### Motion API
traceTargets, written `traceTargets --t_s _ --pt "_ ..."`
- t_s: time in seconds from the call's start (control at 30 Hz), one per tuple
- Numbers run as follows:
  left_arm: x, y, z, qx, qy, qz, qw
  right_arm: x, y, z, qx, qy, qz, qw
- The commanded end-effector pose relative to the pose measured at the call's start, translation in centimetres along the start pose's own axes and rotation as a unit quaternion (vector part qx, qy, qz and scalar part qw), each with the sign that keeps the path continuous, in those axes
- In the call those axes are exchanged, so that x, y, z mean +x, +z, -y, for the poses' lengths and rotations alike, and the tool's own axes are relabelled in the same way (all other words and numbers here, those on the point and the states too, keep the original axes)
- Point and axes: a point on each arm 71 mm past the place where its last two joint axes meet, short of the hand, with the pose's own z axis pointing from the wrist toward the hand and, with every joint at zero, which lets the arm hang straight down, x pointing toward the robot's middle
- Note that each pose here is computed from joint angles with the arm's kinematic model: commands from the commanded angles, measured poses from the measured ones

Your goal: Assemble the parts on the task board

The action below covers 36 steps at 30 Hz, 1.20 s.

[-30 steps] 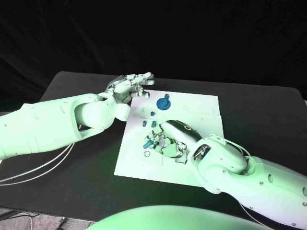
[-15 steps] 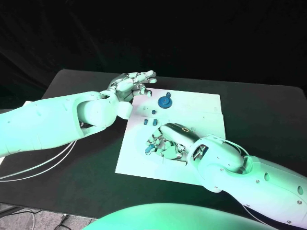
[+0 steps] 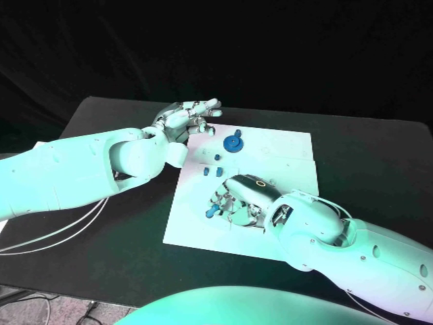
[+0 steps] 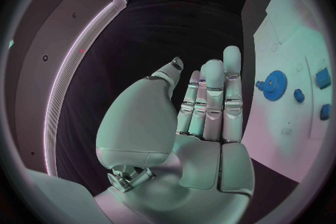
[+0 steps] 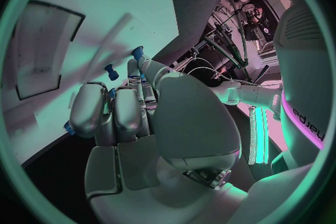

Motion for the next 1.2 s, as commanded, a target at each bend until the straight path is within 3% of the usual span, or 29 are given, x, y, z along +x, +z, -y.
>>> traceTargets --t_s 0.03,0.7,1.0,1.2 --pt "0.22 0.02 0.01 0.002 -0.003 -0.011 1.0 0.1 0.0 0.0 0.007 -0.022 -0.004 1.0" --pt "0.32 0.03 -0.01 0.002 -0.003 -0.012 1.0 1.4 0.6 -0.6 0.012 -0.045 -0.025 0.999" --pt "0.28 0.0 0.0 0.001 -0.003 -0.012 1.0 1.2 0.6 -0.5 0.01 -0.037 0.004 0.999" --pt "0.23 0.0 -0.02 -0.001 -0.003 -0.013 1.0 0.7 0.2 -0.4 0.007 -0.018 0.04 0.999"
